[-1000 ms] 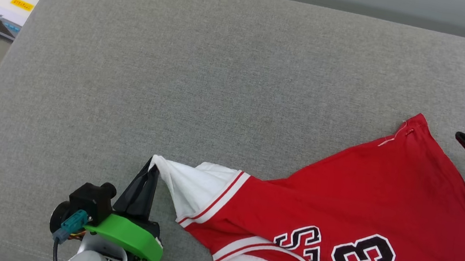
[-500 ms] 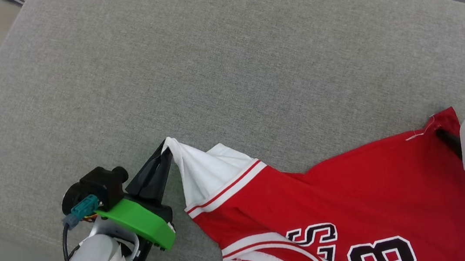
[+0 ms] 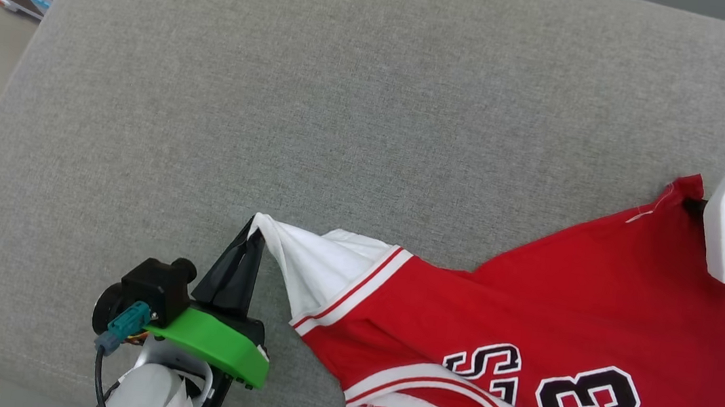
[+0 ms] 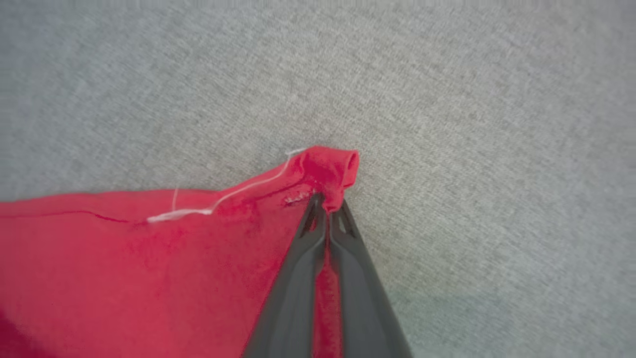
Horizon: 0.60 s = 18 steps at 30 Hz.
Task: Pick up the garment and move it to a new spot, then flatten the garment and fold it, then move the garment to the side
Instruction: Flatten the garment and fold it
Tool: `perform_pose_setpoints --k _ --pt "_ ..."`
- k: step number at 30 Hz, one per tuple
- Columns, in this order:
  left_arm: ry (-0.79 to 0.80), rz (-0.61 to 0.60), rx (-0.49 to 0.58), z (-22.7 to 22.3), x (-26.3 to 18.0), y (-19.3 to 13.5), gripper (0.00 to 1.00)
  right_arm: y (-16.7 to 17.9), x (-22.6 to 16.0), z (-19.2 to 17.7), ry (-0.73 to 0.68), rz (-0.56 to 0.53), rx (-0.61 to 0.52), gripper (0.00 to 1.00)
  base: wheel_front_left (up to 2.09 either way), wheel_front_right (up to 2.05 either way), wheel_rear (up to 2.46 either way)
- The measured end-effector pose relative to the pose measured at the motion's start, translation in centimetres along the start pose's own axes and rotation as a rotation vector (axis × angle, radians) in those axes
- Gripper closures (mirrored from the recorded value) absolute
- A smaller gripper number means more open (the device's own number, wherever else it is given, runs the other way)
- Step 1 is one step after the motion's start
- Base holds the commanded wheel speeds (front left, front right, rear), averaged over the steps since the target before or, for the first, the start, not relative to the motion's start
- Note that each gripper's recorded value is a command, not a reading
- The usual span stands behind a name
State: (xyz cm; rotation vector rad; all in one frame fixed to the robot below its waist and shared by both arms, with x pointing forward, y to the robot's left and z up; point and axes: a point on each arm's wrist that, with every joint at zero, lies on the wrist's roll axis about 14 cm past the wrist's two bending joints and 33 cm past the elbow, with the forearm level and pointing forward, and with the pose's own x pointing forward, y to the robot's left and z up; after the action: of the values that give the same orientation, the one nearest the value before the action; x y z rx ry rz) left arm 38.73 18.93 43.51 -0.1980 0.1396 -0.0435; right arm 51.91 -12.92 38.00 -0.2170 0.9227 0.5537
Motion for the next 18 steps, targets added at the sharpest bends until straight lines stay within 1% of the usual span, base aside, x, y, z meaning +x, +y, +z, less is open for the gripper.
perform_pose_setpoints --k 1,4,6,11,14,18 --pt "-0.005 -0.004 0.003 0.2 0.0 -0.1 1.0 0.1 -0.3 0.4 -0.025 0.003 0.001 1.0 0.0 0.0 0.0" --pt "-0.028 -0.02 0.03 1.1 -0.2 -0.1 1.0 0.5 -1.8 2.7 -0.158 0.003 -0.029 1.0 0.0 0.0 0.0" --pt "-0.047 -0.033 0.056 2.0 -0.4 0.0 1.0 0.8 -3.1 4.2 -0.242 0.01 -0.024 1.0 0.0 0.0 0.0" --pt "-0.123 -0.072 0.132 5.0 -0.4 0.0 1.0 0.9 -7.2 7.4 -0.434 0.002 -0.049 1.0 0.0 0.0 0.0" --pt "-0.211 -0.099 0.171 8.3 0.5 -0.3 1.0 0.4 -9.9 9.1 -0.546 -0.018 -0.055 1.0 0.0 0.0 0.0" --pt "-0.349 -0.159 0.224 13.8 1.8 -2.0 1.0 -0.5 -14.0 11.2 -0.695 -0.057 -0.054 1.0 0.0 0.0 0.0"
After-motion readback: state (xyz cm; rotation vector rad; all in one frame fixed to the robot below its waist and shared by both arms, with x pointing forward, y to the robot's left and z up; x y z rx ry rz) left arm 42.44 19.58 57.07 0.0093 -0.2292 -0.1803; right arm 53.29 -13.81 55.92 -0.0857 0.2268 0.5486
